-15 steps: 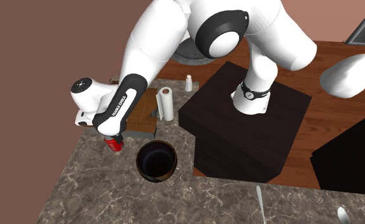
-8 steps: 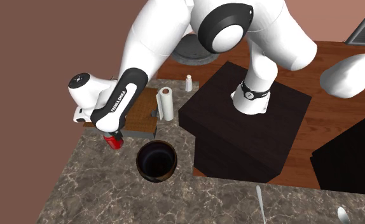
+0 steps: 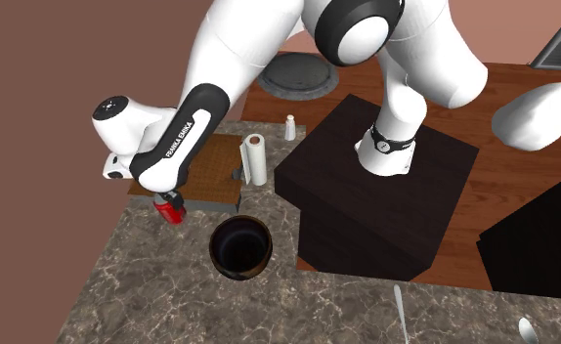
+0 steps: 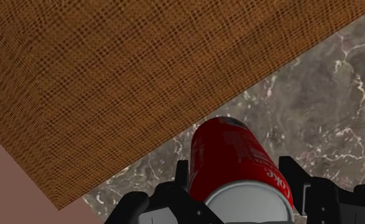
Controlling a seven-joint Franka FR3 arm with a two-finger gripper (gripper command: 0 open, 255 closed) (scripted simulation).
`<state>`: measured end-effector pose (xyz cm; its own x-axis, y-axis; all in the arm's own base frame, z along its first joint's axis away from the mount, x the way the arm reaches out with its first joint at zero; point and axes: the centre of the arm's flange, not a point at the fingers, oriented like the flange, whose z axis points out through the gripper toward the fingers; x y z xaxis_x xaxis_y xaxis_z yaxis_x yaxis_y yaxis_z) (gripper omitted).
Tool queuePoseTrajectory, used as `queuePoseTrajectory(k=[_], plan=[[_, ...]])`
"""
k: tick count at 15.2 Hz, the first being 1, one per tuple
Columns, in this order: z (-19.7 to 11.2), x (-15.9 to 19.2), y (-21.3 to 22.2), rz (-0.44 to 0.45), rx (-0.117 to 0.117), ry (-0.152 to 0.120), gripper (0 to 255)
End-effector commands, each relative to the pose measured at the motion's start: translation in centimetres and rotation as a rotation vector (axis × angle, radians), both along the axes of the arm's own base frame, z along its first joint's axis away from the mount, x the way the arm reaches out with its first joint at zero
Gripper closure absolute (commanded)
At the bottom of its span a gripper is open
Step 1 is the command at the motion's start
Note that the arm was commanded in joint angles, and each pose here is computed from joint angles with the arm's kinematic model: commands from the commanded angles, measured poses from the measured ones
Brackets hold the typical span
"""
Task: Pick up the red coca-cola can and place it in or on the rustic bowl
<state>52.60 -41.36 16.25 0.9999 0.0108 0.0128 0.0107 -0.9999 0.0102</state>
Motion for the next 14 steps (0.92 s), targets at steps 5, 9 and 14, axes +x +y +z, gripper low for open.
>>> queuePoseTrajectory(k=[5, 9, 14], plan=[[3.3, -0.1, 0.0, 0.000, 0.000, 0.000, 255], [5.5, -0.1, 0.0, 0.000, 0.000, 0.000, 255], [8.1, -0.1, 0.0, 0.000, 0.000, 0.000, 255]])
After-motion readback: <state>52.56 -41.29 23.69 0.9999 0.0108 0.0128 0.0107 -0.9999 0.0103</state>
